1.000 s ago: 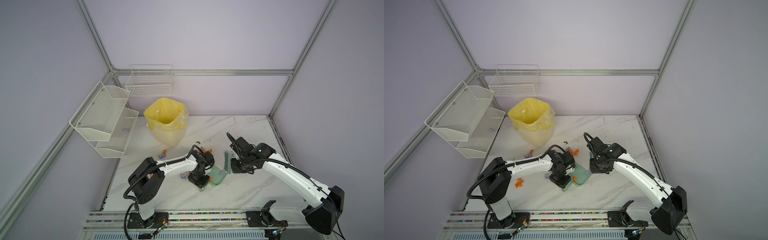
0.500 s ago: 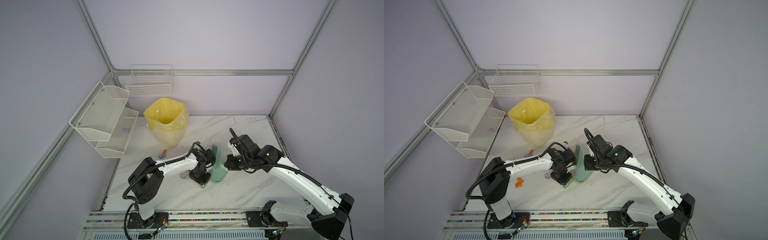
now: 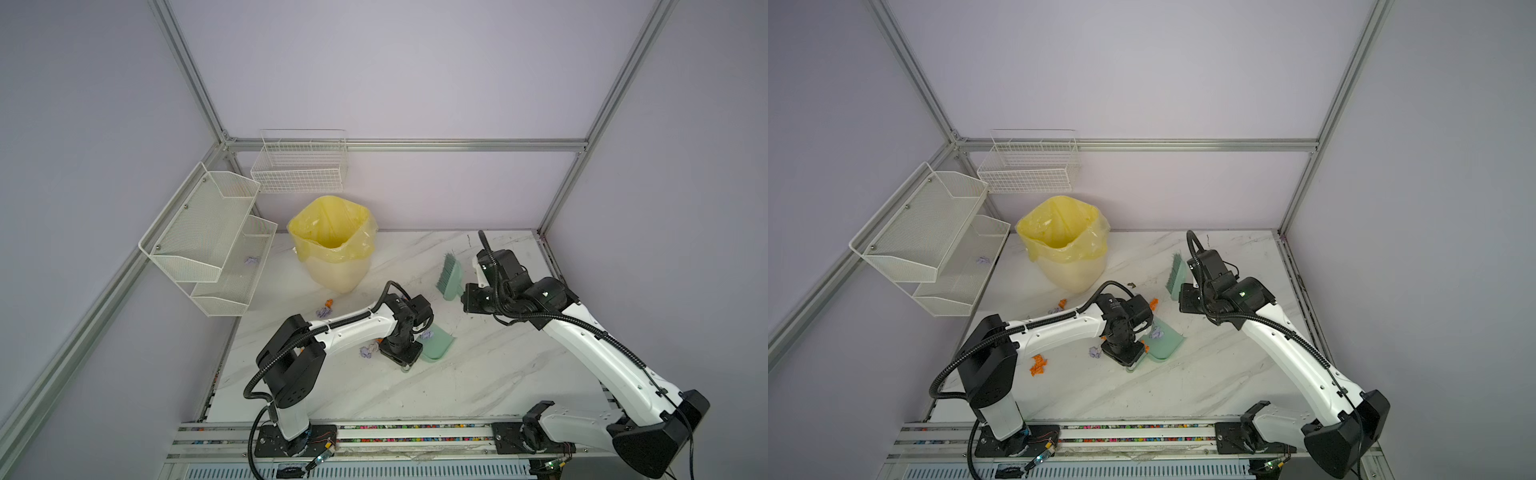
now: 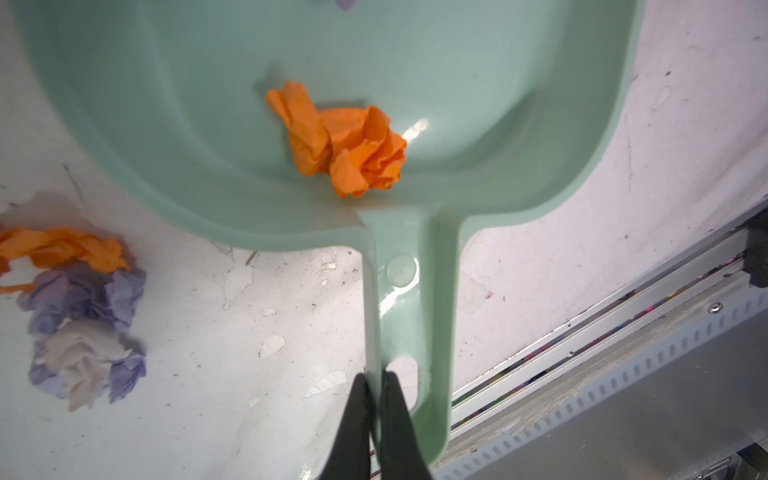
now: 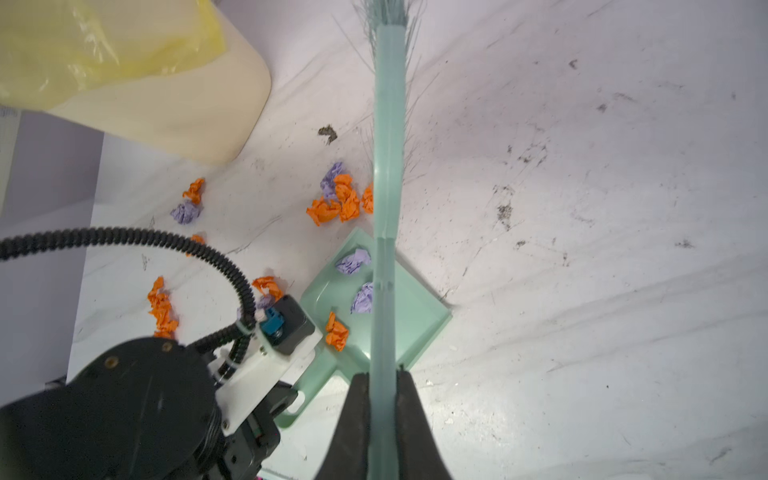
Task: Sweep away the paper scraps from the table
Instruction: 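Sweep scraps into the dustpan with the right gripper's brush while the left holds it, then lift the dustpan with scraps using the left gripper while the right draws back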
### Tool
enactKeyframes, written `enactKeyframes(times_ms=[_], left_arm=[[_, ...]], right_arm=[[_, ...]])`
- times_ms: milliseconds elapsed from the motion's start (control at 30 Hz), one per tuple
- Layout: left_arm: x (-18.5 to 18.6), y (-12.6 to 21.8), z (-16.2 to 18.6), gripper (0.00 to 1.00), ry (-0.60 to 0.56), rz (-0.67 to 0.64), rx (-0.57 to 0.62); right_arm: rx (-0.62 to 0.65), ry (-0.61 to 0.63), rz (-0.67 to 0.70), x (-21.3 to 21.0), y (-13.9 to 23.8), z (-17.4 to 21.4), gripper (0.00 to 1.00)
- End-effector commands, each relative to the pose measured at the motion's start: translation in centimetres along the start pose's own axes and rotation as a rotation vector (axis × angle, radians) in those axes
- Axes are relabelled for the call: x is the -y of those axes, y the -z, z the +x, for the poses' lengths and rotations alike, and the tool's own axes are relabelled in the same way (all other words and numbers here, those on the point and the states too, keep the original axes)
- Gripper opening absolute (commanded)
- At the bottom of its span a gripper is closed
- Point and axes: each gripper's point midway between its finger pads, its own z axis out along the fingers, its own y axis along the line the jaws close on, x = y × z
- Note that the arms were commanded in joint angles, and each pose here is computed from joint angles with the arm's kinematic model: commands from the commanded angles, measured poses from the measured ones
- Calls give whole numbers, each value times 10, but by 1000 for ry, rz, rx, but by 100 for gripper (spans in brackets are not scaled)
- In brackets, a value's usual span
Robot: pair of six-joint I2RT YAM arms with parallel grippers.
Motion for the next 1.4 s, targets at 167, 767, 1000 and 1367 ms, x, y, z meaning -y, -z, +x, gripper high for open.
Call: enactKeyframes(times_ms=[167, 767, 1000, 1367], left_arm=[[20, 57, -31, 0, -19, 28, 160], [23, 151, -78, 0, -37, 72, 313], [1, 206, -102, 0, 17, 162, 445], [-56, 277, -131, 0, 193, 288, 657]], right_arm=[[113, -31, 1, 16, -17, -40, 0], [215, -121, 112, 76, 5, -60, 0], [212, -122, 105, 78, 5, -54, 0], [185, -129, 56, 76, -4, -38, 0]])
